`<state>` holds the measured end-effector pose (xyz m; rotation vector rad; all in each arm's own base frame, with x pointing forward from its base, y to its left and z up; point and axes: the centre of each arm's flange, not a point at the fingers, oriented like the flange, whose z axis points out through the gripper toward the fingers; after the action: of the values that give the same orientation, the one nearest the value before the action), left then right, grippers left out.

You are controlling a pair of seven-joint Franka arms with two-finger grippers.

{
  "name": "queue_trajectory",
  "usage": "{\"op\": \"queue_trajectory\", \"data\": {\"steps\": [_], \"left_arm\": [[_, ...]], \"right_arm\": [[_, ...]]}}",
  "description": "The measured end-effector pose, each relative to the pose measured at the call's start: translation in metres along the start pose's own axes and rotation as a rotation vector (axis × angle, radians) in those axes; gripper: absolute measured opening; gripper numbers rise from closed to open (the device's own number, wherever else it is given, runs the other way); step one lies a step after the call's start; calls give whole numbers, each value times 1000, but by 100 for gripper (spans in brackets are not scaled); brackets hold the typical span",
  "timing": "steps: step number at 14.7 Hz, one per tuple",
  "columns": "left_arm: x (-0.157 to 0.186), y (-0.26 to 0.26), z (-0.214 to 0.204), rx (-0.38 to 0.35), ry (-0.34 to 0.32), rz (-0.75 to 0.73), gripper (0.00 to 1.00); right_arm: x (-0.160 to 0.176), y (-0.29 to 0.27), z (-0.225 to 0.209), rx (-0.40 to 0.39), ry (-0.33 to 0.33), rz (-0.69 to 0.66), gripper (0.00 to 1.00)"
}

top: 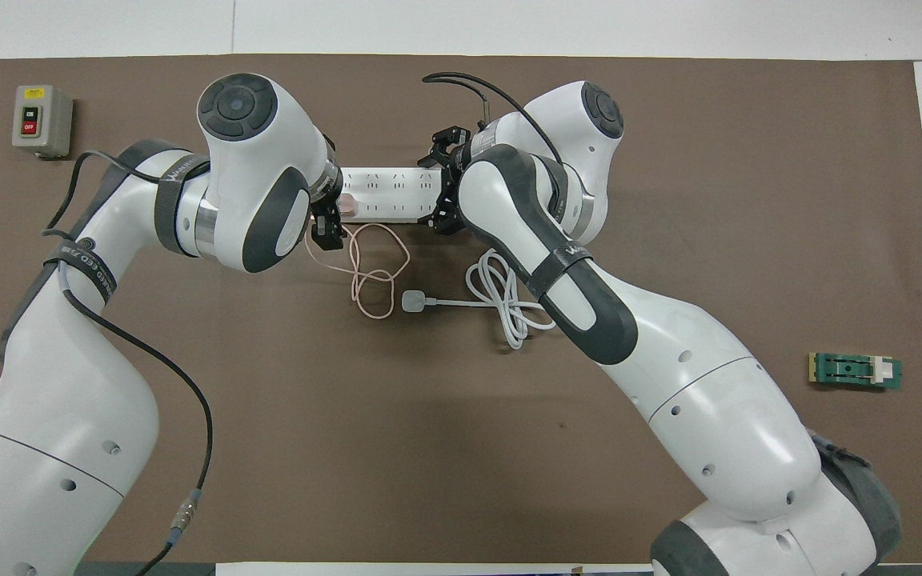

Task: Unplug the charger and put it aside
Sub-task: 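Grasp the pink charger with the left gripper while the right gripper holds the strip, then pull the pink charger out of the power strip with the left gripper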

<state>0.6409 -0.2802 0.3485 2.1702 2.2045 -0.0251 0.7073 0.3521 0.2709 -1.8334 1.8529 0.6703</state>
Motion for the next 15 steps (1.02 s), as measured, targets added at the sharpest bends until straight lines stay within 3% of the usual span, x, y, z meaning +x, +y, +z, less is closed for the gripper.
{"op": "queue_trajectory", "data": {"steps": [1,4,7,9,15], "left_arm": [[-1,-3,2,0,1,2,100],[-3,-6,7,2,5,7,85],[-3,-4,5,-19,13,16,47],[-3,-2,4,-38,9,17,32],[-3,-2,4,-38,10,18,32]], "right_arm": [[0,0,1,0,0,-9,100],[5,-2,5,9,3,-31,100],[13,-3,13,16,9,-41,100],[13,-2,16,14,10,-41,95],[13,-2,15,14,10,-41,93]]}}
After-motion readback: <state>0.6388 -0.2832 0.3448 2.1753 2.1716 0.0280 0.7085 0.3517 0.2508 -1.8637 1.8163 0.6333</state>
